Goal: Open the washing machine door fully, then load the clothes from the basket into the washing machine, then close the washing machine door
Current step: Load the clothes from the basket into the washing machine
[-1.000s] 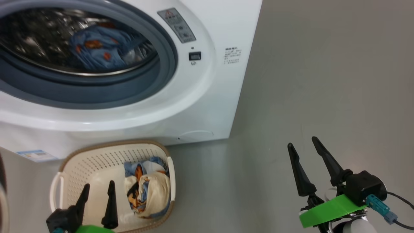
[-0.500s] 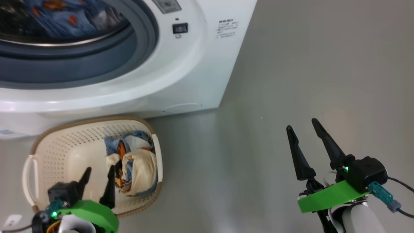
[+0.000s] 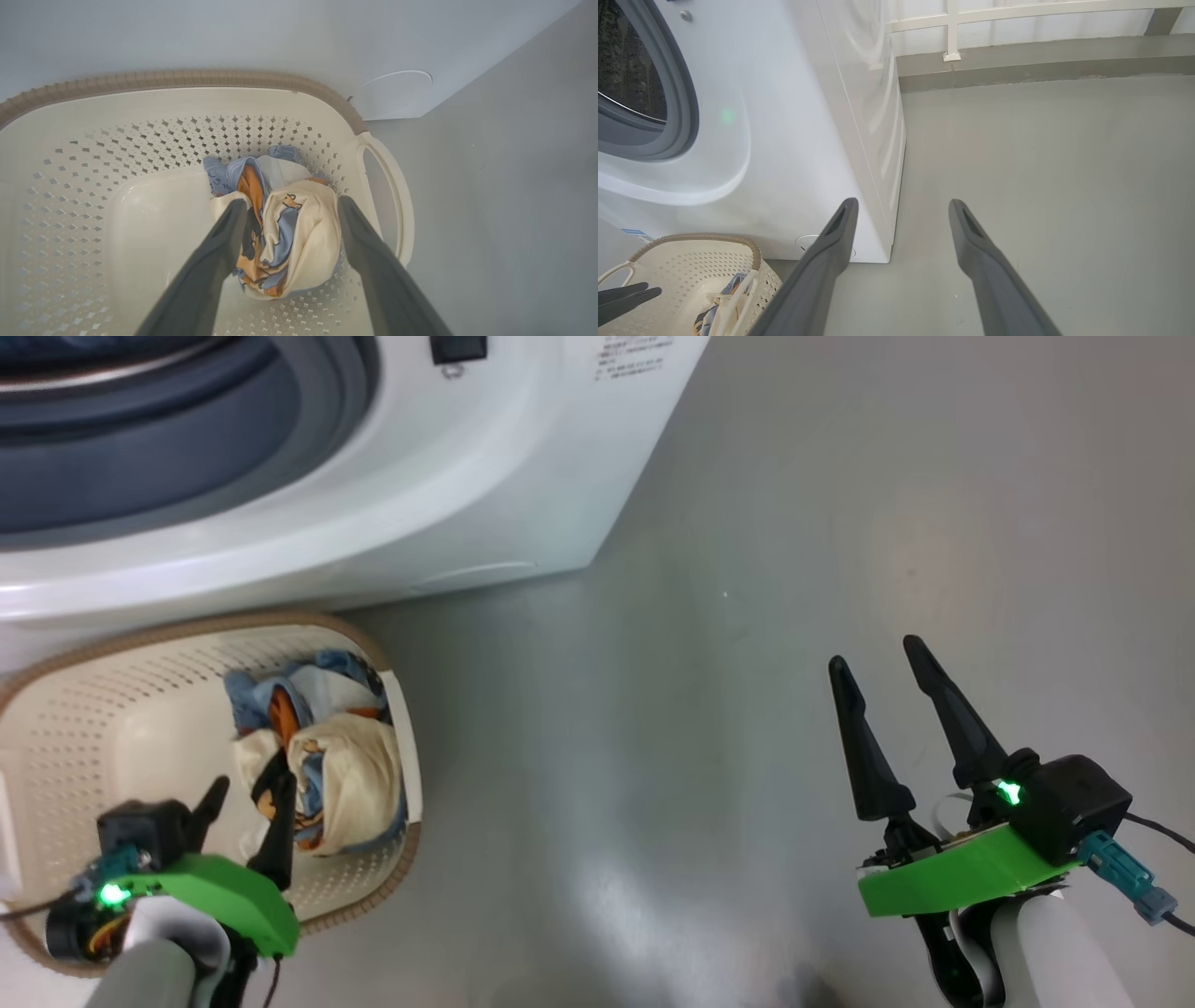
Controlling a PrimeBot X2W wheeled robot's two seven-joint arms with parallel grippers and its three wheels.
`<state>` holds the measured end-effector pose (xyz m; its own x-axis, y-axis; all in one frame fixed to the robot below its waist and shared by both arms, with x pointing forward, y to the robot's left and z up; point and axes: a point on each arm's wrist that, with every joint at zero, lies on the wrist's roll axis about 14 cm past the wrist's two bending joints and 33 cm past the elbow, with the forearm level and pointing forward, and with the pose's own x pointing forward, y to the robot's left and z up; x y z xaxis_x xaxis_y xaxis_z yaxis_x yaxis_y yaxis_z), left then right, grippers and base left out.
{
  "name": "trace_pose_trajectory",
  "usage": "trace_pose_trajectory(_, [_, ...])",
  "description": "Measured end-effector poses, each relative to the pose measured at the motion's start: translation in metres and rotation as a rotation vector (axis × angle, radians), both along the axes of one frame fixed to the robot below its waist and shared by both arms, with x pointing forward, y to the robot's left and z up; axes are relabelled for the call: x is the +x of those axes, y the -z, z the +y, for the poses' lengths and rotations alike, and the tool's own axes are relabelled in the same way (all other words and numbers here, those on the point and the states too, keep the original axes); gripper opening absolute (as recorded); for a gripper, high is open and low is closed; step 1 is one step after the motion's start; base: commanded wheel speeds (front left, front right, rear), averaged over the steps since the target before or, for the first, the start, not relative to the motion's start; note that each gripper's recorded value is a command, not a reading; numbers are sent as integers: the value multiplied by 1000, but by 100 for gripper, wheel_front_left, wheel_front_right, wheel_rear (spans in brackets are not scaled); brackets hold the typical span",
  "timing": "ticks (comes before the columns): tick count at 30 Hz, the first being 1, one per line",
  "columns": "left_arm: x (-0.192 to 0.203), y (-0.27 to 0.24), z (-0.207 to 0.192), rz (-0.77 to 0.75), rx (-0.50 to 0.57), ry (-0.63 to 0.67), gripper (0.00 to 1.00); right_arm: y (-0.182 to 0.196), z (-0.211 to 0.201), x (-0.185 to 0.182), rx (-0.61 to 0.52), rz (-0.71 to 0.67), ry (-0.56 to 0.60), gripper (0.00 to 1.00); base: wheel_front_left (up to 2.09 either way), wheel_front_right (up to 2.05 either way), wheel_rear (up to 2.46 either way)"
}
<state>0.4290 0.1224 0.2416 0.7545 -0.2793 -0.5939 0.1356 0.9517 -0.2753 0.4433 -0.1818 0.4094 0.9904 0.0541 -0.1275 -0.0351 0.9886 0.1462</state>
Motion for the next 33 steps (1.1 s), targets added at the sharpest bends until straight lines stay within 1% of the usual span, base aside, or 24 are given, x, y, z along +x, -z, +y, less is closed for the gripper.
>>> trace_pose_trajectory(5, [6, 21, -4, 45, -2, 30, 100, 16, -4, 2, 8, 37, 14, 100, 0, 0, 0])
trace_pose_trajectory(9, [3, 39, -7, 92, -8, 54, 100, 27, -4, 6, 8, 56, 14, 100, 0, 0, 0])
trace_pose_trajectory(16, [-3, 67, -3, 162, 18, 110, 100, 46, -4, 9, 29, 95, 19, 100, 0, 0, 0])
trace_pose_trajectory(28, [-4, 97, -5, 238, 16, 181, 100, 71, -7, 10, 30, 150, 26, 100, 0, 0, 0])
trace_pose_trajectory(33, [-3, 109, -4, 264, 19, 202, 100, 81, -8, 8, 48, 175, 36, 100, 0, 0, 0])
